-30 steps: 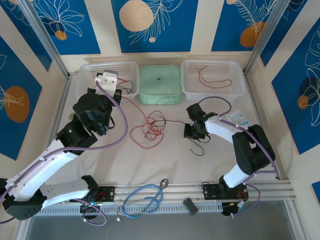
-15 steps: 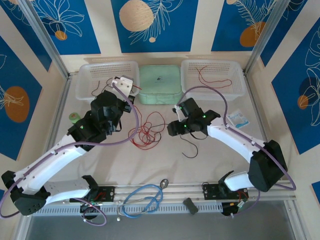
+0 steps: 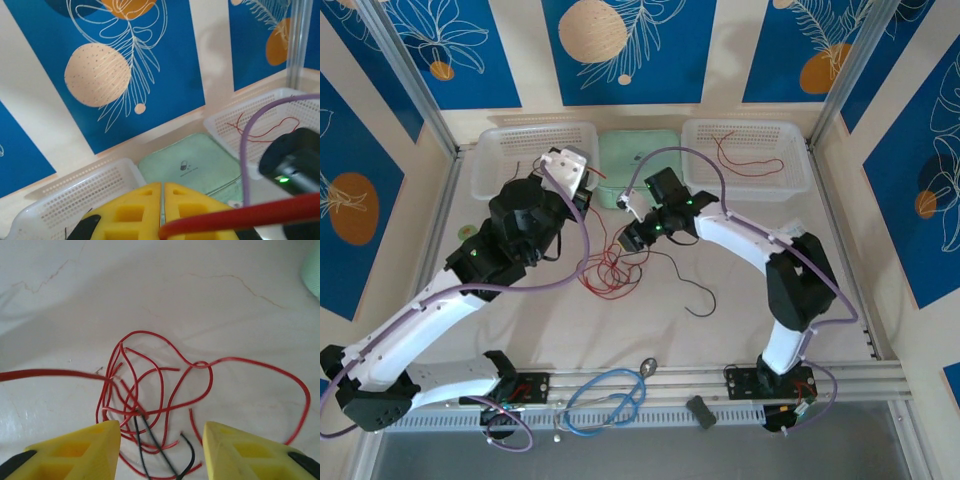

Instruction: Untangle the cables

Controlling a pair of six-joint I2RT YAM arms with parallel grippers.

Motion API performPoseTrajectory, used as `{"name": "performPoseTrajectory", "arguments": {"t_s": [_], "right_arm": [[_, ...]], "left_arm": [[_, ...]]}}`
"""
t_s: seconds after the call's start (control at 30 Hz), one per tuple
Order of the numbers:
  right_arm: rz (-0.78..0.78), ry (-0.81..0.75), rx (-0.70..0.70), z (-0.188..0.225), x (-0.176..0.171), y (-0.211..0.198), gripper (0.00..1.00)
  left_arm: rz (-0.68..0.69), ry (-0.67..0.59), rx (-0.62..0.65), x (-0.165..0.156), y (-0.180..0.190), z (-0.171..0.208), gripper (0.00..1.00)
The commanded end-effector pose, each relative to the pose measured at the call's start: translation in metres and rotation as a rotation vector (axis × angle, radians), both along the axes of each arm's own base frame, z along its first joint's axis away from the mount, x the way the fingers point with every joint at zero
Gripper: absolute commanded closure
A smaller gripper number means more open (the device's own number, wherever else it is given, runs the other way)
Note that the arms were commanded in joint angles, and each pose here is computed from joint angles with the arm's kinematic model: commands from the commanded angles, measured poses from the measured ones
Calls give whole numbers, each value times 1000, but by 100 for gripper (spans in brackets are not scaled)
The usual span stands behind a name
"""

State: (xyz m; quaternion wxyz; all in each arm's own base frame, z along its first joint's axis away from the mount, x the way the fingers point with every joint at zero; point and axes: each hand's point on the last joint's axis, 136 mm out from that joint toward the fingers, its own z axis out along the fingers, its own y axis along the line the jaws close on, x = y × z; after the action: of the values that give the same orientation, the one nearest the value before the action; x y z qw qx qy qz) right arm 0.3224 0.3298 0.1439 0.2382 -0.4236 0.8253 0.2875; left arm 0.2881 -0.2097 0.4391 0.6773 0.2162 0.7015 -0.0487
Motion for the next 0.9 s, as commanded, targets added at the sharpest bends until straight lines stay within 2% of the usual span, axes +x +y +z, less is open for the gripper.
{"name": "performPoseTrajectory", "arguments": {"t_s": [0.0, 0.17, 0.43, 0.67, 0.77, 0.87], "right_arm": [[134, 0, 69, 8, -5, 14, 52], [167, 64, 104, -7, -8, 21, 50], [206, 114, 97, -29, -31, 36, 49], [130, 122, 92, -46, -12, 38, 52], [126, 130, 94, -49, -8, 42, 55], [131, 140, 84, -54, -11, 44, 64]], "left_arm": [[-48, -47, -54, -7, -4, 24, 100], [-41, -59, -59, -4, -5, 27, 100], [-27, -75, -67, -3, -3, 33, 100], [-37, -70, -84, -6, -3, 33, 100], [-37, -71, -88, -6, -2, 34, 100], [-36, -77, -92, -7, -1, 36, 100]]}}
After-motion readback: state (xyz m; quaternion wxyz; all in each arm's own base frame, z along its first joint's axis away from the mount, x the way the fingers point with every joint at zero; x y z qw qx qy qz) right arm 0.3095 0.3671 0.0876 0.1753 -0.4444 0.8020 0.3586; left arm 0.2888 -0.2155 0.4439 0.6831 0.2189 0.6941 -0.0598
